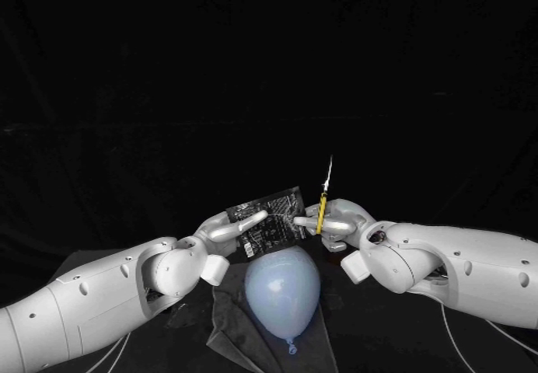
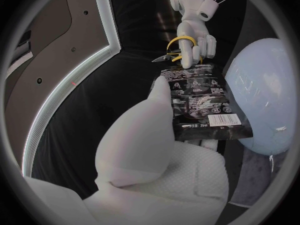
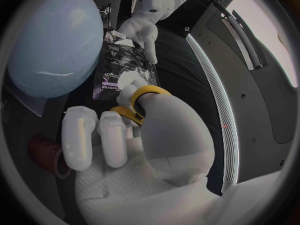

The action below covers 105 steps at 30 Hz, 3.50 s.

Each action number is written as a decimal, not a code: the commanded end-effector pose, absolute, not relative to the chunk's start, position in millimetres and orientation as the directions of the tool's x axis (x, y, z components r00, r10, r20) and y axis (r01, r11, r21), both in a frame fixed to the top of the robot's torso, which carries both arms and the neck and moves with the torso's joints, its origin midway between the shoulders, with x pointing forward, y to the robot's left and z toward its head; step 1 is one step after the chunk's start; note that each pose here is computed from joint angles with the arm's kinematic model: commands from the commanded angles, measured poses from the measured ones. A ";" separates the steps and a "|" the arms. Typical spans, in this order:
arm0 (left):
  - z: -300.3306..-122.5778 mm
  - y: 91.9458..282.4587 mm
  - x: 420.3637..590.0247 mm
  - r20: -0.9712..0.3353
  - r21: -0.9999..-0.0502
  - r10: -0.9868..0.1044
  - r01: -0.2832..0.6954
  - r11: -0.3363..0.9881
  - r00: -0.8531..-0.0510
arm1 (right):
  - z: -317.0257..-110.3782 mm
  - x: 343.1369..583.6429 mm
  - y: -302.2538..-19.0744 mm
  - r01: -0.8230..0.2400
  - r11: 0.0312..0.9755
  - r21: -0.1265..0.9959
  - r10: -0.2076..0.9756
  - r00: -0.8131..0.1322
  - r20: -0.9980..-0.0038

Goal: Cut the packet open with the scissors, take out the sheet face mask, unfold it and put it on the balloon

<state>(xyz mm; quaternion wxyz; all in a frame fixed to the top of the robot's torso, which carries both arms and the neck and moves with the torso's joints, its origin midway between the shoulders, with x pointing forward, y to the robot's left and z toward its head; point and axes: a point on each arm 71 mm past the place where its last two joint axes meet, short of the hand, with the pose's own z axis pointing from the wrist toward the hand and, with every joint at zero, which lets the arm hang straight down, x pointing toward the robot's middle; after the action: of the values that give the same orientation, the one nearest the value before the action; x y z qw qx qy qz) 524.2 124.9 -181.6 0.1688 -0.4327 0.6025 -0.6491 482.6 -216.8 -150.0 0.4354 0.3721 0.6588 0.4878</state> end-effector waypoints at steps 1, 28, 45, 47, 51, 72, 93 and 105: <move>-181.7 123.2 524.8 0.349 -0.931 -0.751 -0.302 -0.207 -0.561 | -147.8 482.1 -214.1 0.055 0.221 0.974 0.922 -0.339 -0.190; -183.6 113.8 521.1 0.430 -0.900 -0.707 -0.323 -0.292 -0.562 | -149.9 484.0 -210.9 0.061 0.200 0.978 0.931 -0.322 -0.170; -192.8 115.6 526.3 0.368 -0.919 -0.805 -0.312 -0.240 -0.465 | -146.1 468.0 -195.5 0.024 0.204 0.979 0.906 -0.382 -0.180; -193.1 115.4 526.4 0.362 -0.921 -0.808 -0.311 -0.234 -0.465 | -146.0 467.9 -195.0 0.022 0.205 0.979 0.906 -0.384 -0.181; -193.0 115.5 526.5 0.354 -0.924 -0.812 -0.306 -0.229 -0.464 | -146.3 469.2 -195.7 0.023 0.203 0.979 0.907 -0.381 -0.179; -181.1 121.5 533.8 0.312 -0.941 -0.854 -0.261 -0.217 -0.417 | -141.8 473.8 -233.7 -0.007 0.148 0.989 0.945 -0.295 -0.143; -153.9 79.5 545.5 0.282 -0.948 -0.828 -0.274 -0.162 -0.484 | -200.6 419.1 -291.0 0.164 0.176 0.971 0.942 -0.313 -0.118; -156.9 52.0 549.0 0.254 -0.947 -0.804 -0.307 -0.094 -0.538 | -246.6 373.9 -273.5 0.205 0.289 0.935 0.880 -0.441 -0.176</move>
<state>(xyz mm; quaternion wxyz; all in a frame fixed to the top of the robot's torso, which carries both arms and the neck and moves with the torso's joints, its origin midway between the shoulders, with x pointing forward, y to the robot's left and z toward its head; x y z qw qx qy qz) 550.3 55.5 -157.2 0.2192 -0.4493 0.6219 -0.6028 376.3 -278.8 -247.9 0.3660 0.4206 0.6951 0.4538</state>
